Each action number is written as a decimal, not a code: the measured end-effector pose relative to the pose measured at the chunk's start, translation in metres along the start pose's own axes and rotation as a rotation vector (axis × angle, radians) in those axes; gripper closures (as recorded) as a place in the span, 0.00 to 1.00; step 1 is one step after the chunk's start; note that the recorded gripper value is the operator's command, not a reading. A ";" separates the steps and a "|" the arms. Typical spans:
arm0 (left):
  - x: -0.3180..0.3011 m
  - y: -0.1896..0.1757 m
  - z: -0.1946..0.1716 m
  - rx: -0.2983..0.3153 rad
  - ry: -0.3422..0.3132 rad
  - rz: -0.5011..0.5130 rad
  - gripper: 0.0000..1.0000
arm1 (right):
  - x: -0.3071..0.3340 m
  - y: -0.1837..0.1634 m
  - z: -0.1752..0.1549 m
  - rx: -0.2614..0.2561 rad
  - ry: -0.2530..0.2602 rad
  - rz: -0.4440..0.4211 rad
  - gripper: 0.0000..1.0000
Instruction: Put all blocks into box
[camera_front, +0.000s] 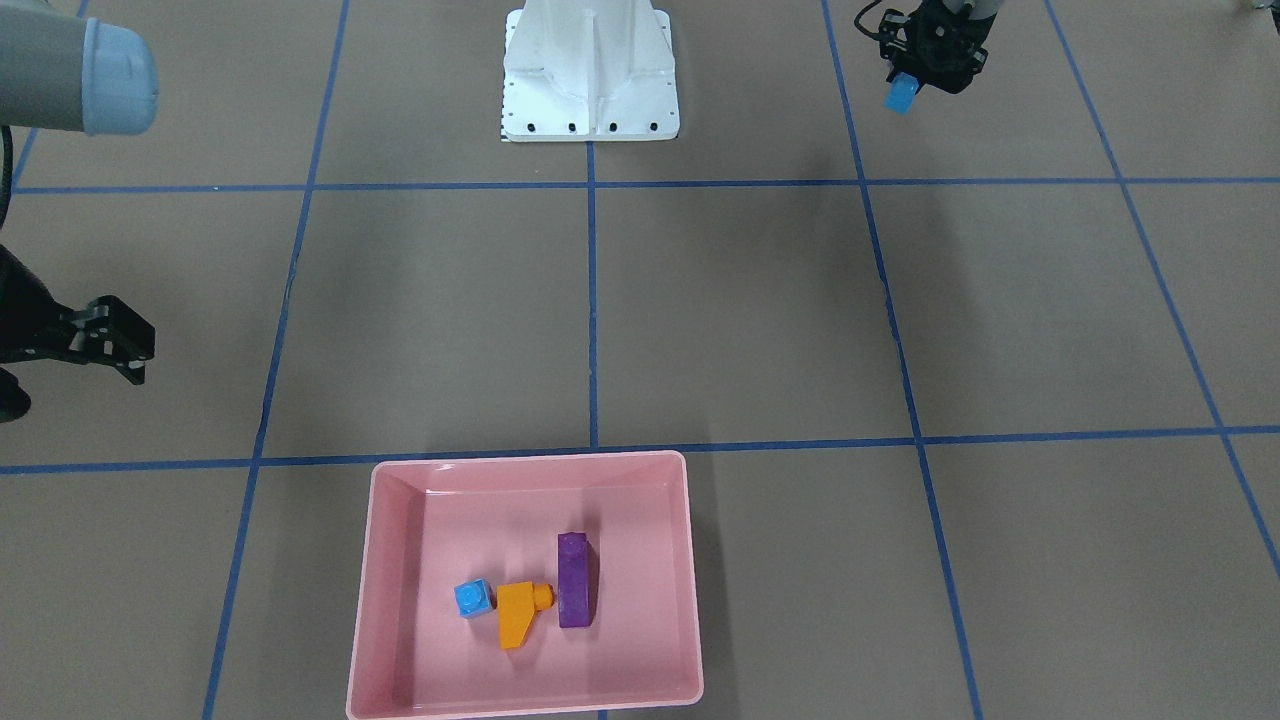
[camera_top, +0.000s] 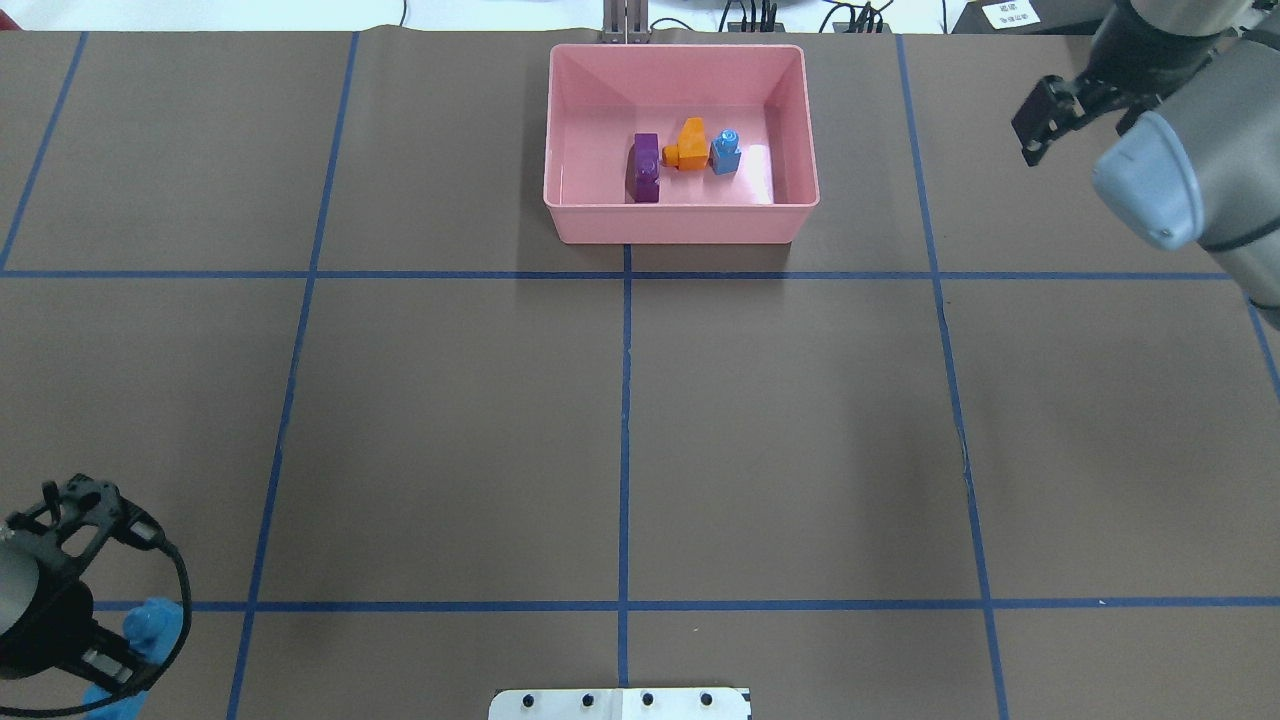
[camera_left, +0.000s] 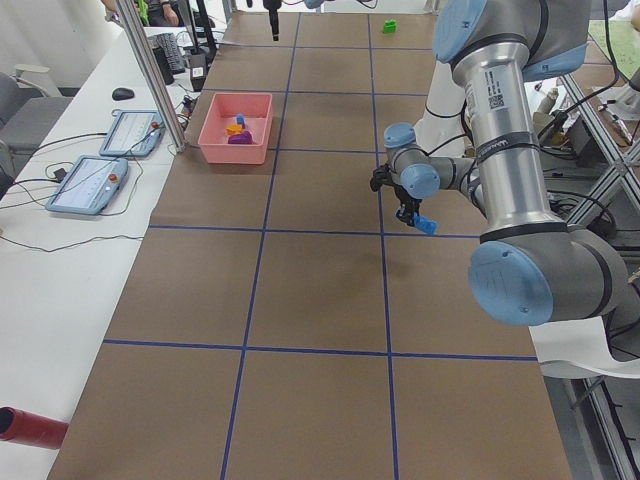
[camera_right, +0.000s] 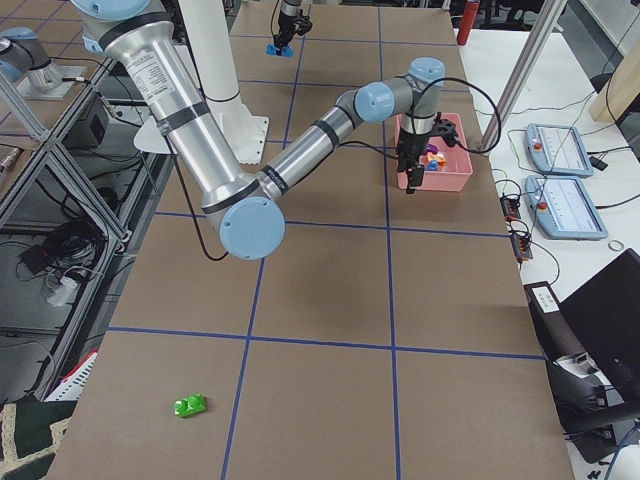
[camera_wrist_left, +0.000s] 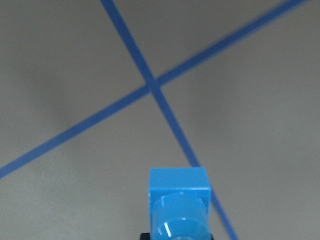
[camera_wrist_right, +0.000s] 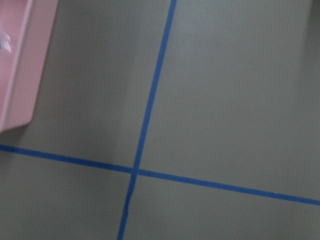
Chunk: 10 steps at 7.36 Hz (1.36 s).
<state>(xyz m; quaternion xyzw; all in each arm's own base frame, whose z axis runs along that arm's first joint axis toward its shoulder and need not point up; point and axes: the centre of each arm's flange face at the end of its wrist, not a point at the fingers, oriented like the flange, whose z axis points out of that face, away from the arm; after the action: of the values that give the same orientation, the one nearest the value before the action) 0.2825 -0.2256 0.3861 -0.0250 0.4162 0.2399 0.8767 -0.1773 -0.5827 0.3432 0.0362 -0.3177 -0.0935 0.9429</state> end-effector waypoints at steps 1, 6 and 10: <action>-0.001 -0.035 -0.027 0.058 0.024 -0.055 1.00 | 0.032 0.031 0.019 -0.021 -0.026 -0.013 0.00; 0.016 -0.231 -0.201 0.324 0.068 -0.280 1.00 | 0.202 0.220 0.122 0.016 -0.084 -0.052 0.00; 0.085 -0.429 -0.294 0.467 0.192 -0.524 1.00 | 0.301 0.334 0.145 -0.032 -0.064 -0.158 0.00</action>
<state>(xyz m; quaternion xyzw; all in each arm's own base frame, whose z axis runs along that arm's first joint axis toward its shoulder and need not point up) 0.3070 -0.6427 0.0646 0.0476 0.5197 -0.0978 0.8474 0.0216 -0.3167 0.6794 0.0433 -0.3422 -0.1736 0.9225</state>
